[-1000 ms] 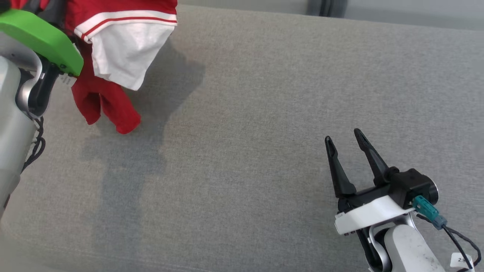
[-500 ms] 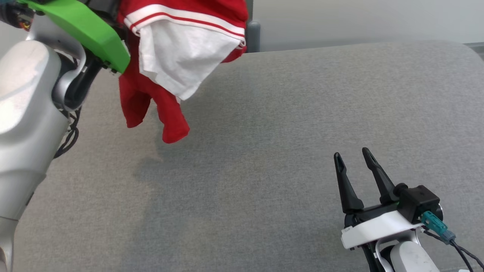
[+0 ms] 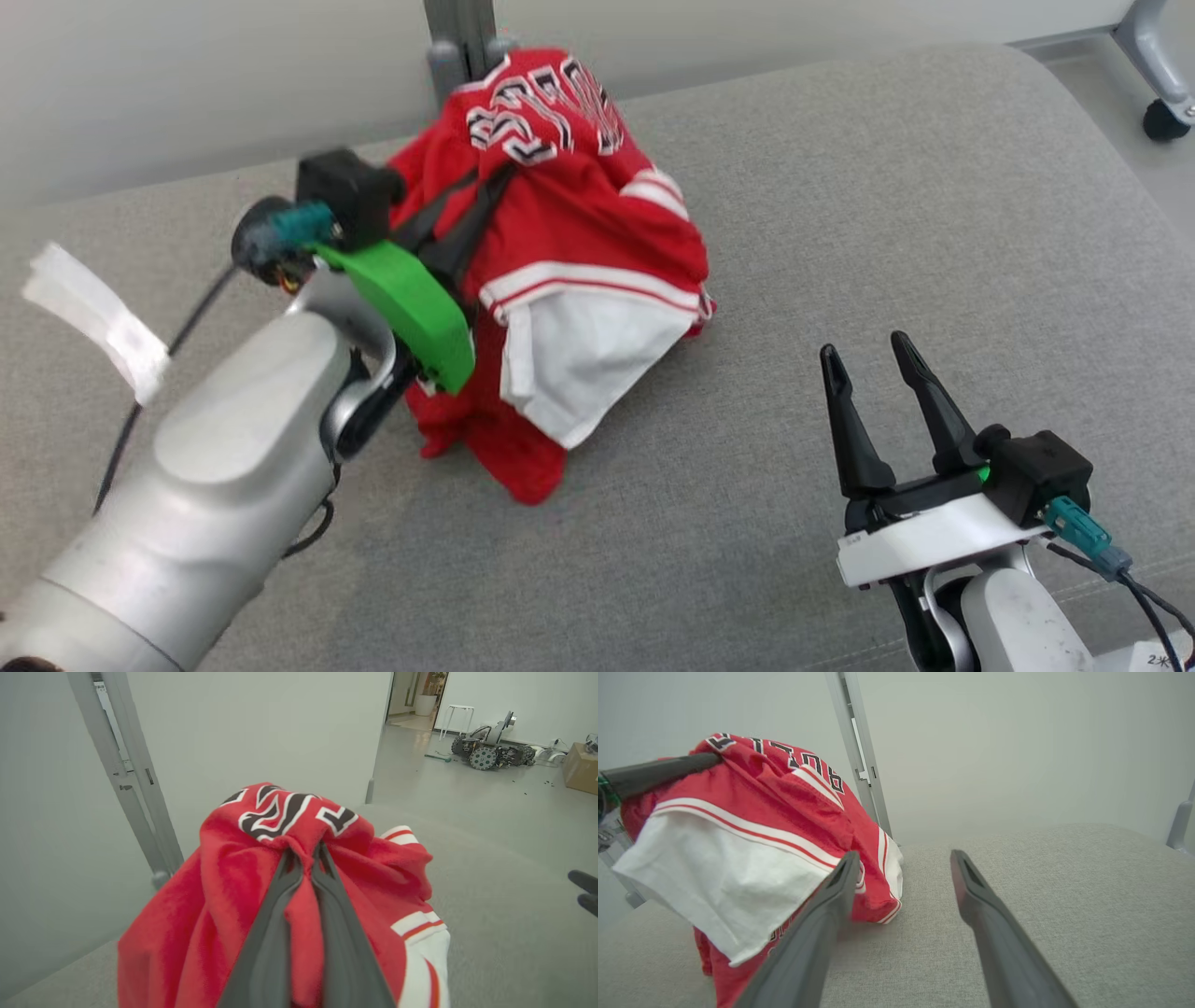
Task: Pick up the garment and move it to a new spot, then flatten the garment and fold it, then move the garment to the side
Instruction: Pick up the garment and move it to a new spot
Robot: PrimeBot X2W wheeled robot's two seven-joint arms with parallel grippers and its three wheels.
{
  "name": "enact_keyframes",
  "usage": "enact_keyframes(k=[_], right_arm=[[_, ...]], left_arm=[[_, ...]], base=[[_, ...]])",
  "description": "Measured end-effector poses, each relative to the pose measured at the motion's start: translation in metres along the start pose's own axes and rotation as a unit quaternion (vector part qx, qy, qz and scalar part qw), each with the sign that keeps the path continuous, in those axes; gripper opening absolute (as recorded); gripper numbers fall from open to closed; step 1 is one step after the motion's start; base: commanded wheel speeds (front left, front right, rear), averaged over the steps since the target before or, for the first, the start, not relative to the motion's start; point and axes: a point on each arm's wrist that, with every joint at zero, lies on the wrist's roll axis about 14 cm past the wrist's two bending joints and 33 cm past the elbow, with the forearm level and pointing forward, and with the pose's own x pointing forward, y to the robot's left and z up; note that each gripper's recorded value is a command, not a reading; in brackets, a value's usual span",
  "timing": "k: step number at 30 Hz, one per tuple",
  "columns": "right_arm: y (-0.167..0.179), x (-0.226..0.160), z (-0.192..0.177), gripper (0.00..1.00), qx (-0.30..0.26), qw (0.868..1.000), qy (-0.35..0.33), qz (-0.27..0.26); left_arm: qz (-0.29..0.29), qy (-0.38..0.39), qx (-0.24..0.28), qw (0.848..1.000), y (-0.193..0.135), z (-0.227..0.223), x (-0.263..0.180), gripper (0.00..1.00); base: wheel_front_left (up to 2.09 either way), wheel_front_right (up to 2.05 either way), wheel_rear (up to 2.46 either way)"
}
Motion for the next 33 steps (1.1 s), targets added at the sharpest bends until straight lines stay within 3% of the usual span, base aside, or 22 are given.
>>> enact_keyframes(k=[3, 6, 7, 8, 9, 15, 20, 27, 33], right_arm=[[-0.006, 0.003, -0.003, 1.00, -0.003, 1.000, 0.004, -0.007], [-0.015, 0.002, -0.007, 1.00, -0.005, 1.000, 0.011, -0.021], [-0.017, 0.001, -0.009, 1.00, -0.006, 1.000, 0.014, -0.024], [-0.019, 0.001, -0.011, 1.00, -0.008, 0.999, 0.018, -0.026], [-0.020, 0.000, -0.014, 1.00, -0.009, 0.999, 0.022, -0.028], [-0.017, -0.006, -0.028, 1.00, -0.010, 0.999, 0.044, -0.025], [-0.004, 0.000, -0.024, 1.00, -0.006, 0.999, 0.035, -0.005], [0.025, 0.008, -0.023, 1.00, 0.000, 0.999, 0.029, 0.040], [0.043, 0.012, -0.023, 1.00, 0.005, 0.997, 0.029, 0.066]], left_arm=[[0.002, 0.028, 0.062, 0.998, 0.000, -0.047, -0.003, 0.00], [0.000, 0.047, 0.044, 0.998, -0.019, -0.080, 0.001, 0.00], [-0.012, 0.043, 0.039, 0.998, -0.029, -0.083, 0.003, 0.37], [-0.020, 0.028, 0.029, 0.999, -0.039, -0.078, 0.007, 0.96], [-0.022, 0.003, 0.016, 1.000, -0.045, -0.067, 0.010, 1.00], [-0.013, -0.066, 0.010, 0.998, -0.052, -0.037, -0.007, 1.00], [0.046, -0.087, 0.018, 0.995, -0.035, -0.028, -0.041, 1.00], [0.197, -0.004, 0.014, 0.980, 0.021, -0.084, -0.123, 1.00], [0.211, 0.077, -0.005, 0.974, 0.023, -0.134, -0.145, 1.00]], base=[[0.00, 0.00, 0.00], [0.00, 0.00, 0.00], [0.00, 0.00, 0.00], [0.00, 0.00, 0.00], [0.00, 0.00, 0.00], [0.00, 0.00, 0.00], [0.00, 0.00, 0.00], [0.00, 0.00, 0.00], [0.00, 0.00, 0.00]])
